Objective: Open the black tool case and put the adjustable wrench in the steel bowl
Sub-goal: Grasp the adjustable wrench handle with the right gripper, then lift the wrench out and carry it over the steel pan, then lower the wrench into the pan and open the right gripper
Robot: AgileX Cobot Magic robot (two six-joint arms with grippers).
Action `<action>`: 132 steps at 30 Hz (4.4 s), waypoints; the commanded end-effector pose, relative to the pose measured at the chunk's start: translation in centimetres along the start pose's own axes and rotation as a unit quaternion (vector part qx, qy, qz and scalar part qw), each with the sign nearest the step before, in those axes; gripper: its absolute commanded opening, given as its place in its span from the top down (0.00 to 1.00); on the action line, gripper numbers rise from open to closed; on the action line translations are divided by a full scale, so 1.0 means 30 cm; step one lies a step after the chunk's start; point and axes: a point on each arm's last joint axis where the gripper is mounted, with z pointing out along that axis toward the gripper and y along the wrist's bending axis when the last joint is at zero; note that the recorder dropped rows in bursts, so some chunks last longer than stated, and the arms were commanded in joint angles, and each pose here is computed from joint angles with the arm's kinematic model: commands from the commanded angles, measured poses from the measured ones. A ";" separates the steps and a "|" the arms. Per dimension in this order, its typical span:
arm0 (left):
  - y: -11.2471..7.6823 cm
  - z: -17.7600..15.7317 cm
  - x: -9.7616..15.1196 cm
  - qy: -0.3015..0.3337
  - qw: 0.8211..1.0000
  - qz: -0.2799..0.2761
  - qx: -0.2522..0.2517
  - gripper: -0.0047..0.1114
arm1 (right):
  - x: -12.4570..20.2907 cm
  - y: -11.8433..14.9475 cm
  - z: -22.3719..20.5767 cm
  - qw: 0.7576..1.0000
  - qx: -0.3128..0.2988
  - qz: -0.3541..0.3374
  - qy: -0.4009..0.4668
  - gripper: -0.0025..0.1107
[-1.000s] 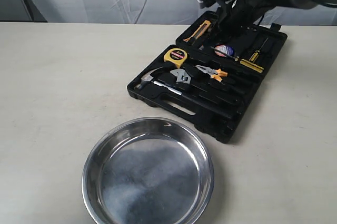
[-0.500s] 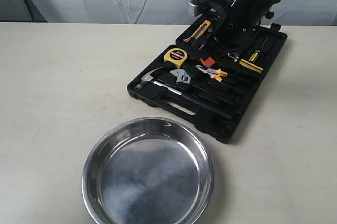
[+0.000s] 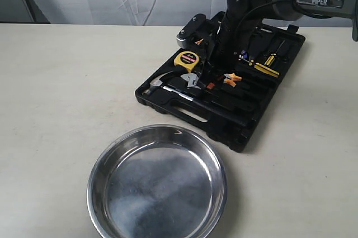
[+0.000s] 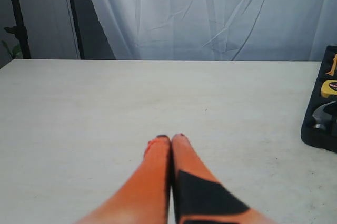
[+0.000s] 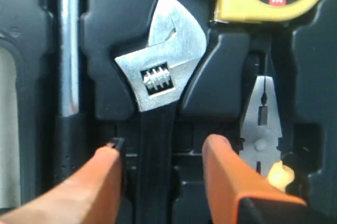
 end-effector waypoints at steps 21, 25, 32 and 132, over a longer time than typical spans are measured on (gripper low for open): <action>0.001 0.000 0.001 -0.005 1.000 0.001 -0.001 0.96 | 0.041 0.001 0.142 0.999 -0.027 0.016 0.034 0.86; 0.001 0.000 0.001 -0.005 1.000 0.001 -0.001 0.96 | 0.042 0.001 0.145 0.999 -0.027 0.017 0.035 0.98; 0.001 0.000 0.001 -0.005 1.000 0.001 -0.001 0.96 | 0.033 -0.004 0.129 0.999 -0.019 0.017 0.024 0.98; 0.002 0.000 0.005 0.002 1.000 0.012 -0.003 0.96 | 0.465 0.285 -0.504 0.884 0.108 0.326 -0.318 0.98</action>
